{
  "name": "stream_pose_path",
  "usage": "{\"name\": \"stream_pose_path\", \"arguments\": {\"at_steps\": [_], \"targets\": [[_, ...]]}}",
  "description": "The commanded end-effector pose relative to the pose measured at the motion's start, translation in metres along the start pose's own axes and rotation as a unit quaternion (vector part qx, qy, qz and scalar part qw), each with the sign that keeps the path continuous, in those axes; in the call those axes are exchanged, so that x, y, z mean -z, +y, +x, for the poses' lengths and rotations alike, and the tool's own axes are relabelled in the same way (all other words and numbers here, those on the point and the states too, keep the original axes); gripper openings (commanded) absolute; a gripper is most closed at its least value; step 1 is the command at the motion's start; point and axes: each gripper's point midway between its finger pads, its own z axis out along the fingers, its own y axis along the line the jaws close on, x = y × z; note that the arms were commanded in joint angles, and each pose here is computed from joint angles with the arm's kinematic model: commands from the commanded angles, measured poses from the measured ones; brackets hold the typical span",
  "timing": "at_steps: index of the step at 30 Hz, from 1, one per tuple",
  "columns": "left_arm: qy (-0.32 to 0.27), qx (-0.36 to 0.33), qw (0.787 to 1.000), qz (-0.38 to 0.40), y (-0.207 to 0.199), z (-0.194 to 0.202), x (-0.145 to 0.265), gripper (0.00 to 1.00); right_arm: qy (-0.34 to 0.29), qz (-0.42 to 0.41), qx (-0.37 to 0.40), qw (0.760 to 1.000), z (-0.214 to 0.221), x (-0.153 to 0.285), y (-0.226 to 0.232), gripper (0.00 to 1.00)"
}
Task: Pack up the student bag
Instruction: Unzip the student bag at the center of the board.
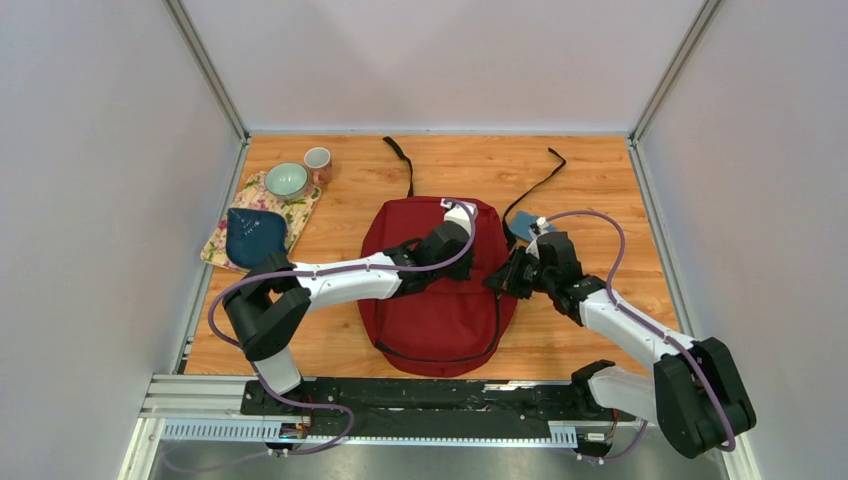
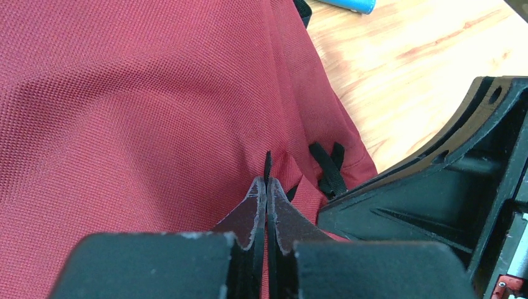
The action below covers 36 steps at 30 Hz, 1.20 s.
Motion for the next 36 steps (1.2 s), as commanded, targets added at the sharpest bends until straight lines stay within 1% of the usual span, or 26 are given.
{"name": "stream_pose_path", "arguments": {"at_steps": [1, 5, 14, 20, 23, 26, 27, 29, 30, 31, 33, 35, 36], "targets": [[-0.037, 0.008, 0.999, 0.027, -0.012, -0.027, 0.013, 0.00, -0.013, -0.046, 0.009, 0.999, -0.014, 0.002, 0.018, 0.00], [-0.035, 0.008, 0.999, 0.030, -0.013, -0.026, 0.013, 0.00, -0.021, -0.064, 0.008, 0.998, -0.016, 0.006, 0.022, 0.00], [-0.039, 0.005, 0.999, 0.029, -0.009, -0.024, 0.018, 0.00, -0.027, -0.067, -0.001, 0.997, -0.015, 0.010, 0.020, 0.00], [-0.043, 0.002, 0.999, 0.026, -0.006, -0.025, 0.023, 0.00, -0.031, -0.060, -0.008, 0.998, -0.015, 0.011, 0.015, 0.00], [-0.050, -0.007, 0.999, 0.012, 0.001, -0.027, 0.029, 0.00, -0.035, -0.048, -0.013, 0.998, -0.016, 0.012, 0.010, 0.00], [-0.058, -0.028, 0.998, -0.022, 0.018, -0.028, 0.037, 0.00, -0.041, -0.048, -0.012, 0.998, -0.017, 0.013, 0.009, 0.00], [-0.048, -0.047, 0.996, -0.053, 0.034, -0.019, 0.040, 0.00, -0.035, -0.038, -0.017, 0.998, -0.014, 0.014, 0.004, 0.00], [-0.060, -0.061, 0.993, -0.080, 0.049, -0.023, 0.052, 0.00, -0.035, -0.037, -0.018, 0.999, -0.013, 0.015, 0.002, 0.00], [-0.056, -0.075, 0.990, -0.107, 0.066, -0.015, 0.057, 0.00, -0.034, -0.035, -0.019, 0.999, -0.012, 0.015, 0.001, 0.00], [-0.067, -0.072, 0.988, -0.117, 0.075, -0.023, 0.066, 0.00, -0.032, -0.035, -0.018, 0.999, -0.011, 0.015, 0.001, 0.00], [-0.060, -0.078, 0.984, -0.148, 0.099, -0.014, 0.077, 0.00, -0.031, -0.034, -0.020, 0.999, -0.010, 0.015, -0.001, 0.00], [-0.079, -0.064, 0.981, -0.166, 0.117, -0.021, 0.094, 0.00, -0.027, -0.034, -0.021, 0.999, -0.008, 0.015, -0.001, 0.00], [-0.084, -0.061, 0.979, -0.177, 0.129, -0.015, 0.105, 0.00, -0.027, -0.035, -0.019, 0.999, -0.008, 0.015, -0.001, 0.00]]}}
